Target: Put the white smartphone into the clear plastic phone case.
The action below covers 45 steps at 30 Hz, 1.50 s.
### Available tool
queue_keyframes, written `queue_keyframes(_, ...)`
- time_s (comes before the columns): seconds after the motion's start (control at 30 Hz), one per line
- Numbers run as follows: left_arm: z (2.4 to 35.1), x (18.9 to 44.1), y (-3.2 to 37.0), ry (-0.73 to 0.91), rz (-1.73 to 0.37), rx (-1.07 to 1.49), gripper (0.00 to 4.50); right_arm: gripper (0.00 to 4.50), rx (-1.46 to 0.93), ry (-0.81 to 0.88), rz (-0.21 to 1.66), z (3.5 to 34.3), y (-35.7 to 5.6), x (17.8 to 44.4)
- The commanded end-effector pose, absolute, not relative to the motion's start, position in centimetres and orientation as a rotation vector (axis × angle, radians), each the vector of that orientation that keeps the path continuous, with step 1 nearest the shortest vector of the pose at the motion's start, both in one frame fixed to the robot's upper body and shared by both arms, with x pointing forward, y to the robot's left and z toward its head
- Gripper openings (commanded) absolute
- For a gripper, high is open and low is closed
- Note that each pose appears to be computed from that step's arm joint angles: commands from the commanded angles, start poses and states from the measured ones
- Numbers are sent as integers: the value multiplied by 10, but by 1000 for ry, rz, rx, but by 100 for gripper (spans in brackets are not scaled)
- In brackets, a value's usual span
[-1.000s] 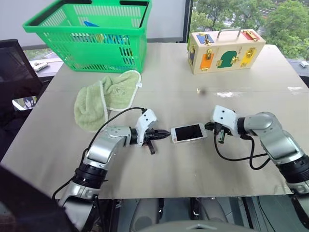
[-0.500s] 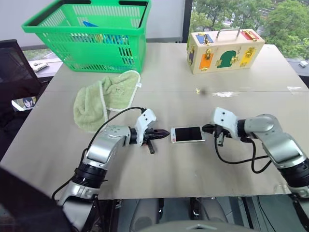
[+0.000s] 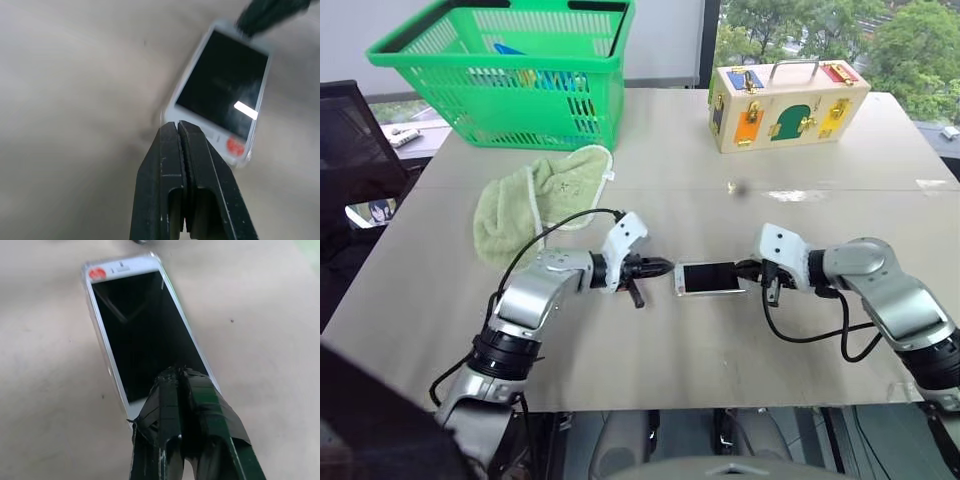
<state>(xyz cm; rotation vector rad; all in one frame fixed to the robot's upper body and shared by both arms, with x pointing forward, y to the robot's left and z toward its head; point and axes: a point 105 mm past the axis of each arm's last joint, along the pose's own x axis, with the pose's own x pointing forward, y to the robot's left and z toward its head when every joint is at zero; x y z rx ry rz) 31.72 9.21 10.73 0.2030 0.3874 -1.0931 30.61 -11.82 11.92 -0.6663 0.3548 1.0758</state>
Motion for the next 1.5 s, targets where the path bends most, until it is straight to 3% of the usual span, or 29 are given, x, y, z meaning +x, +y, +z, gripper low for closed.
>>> queue_keyframes(0.03,112,315,93,365,-1086,204,2,0,-706,338,995,132,-138,313)
queue_keyframes(0.33,100,314,95,382,-1081,205,2,0,-684,379,1036,113,-131,306)
queue_keyframes(0.7,81,308,101,426,-1101,227,2,0,-687,385,1029,112,-135,306)
queue_keyframes(0.93,77,309,93,422,-1124,232,2,0,-671,338,1106,116,-112,303)
queue_keyframes(1.3,74,309,94,413,-1124,230,2,0,-668,327,1158,111,-100,297)
queue_keyframes(1.5,93,317,111,338,-1067,186,2,0,-655,316,1056,119,-120,305)
